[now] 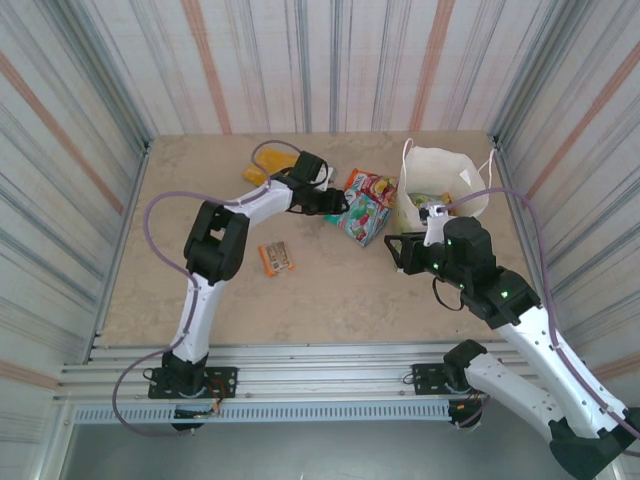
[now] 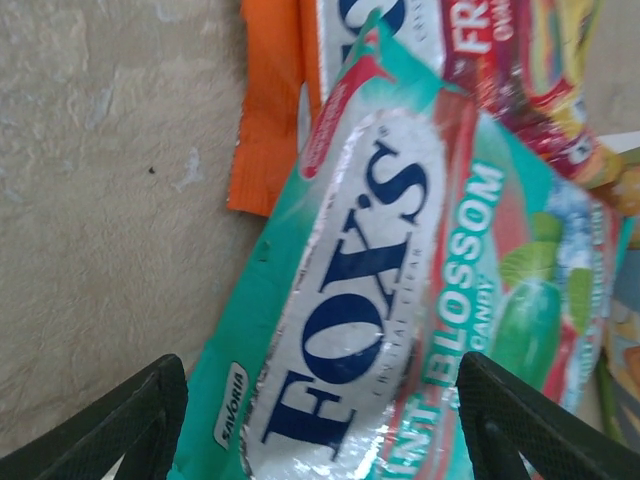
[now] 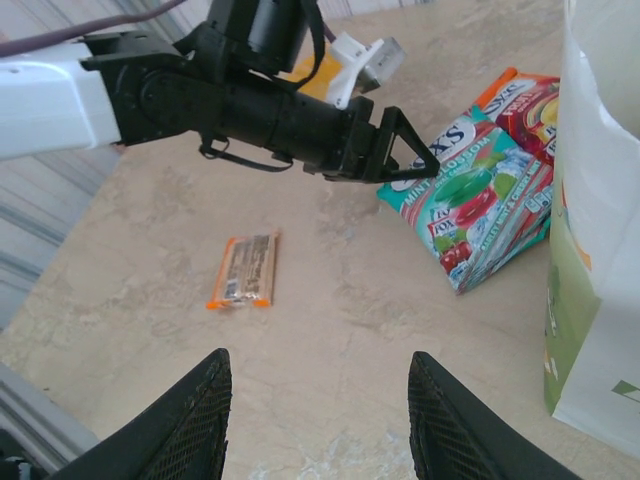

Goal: Place the snacks into the paper bag

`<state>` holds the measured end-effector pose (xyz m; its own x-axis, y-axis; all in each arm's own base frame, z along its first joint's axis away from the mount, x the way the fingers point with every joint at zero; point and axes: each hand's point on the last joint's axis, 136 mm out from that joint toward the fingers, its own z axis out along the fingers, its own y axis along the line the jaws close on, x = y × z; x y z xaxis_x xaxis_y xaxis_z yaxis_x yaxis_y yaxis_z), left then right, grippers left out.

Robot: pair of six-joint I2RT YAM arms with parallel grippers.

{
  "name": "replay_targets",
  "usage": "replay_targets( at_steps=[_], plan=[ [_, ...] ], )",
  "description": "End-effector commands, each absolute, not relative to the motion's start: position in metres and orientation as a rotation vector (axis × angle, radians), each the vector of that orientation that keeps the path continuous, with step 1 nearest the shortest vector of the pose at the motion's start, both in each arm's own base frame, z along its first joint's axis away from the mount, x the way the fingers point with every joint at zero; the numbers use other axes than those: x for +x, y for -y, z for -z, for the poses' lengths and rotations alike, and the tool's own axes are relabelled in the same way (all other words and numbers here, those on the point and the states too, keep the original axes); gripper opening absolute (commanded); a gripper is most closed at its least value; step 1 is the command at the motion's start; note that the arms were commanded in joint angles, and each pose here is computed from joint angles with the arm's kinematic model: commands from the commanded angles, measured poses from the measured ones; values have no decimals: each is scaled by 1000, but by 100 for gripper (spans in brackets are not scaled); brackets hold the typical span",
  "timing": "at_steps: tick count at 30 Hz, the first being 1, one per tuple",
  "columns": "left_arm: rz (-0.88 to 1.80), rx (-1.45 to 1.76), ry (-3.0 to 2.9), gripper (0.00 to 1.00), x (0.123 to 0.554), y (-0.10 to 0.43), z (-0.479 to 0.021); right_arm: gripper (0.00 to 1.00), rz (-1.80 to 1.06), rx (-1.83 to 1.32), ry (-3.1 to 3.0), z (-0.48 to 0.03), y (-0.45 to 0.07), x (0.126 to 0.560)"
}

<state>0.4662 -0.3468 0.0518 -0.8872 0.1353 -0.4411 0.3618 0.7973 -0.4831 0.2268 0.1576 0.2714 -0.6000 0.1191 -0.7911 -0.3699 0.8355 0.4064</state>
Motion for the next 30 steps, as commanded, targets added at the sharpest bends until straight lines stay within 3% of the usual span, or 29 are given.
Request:
replay_targets(
  at_steps=[1,7,11,25,30],
  plan=[
    [806,460,-2600,73,462,355,-50,49,-694,-209,-2093,-281,-156,220],
    [833,548,-2597,65,452,371,-36,49,-698,-207,-2089,-281,-156,220],
    [832,564,-2587,48,451,374,-39,49,-696,-206,-2085,-283,-155,219],
    [712,672,-2359,7,440,349,-145,49,-682,-196,-2052,-288,-148,216],
    [716,757,-2282,0,423,342,-181,49,-679,-207,-2044,-292,-149,216]
  ],
)
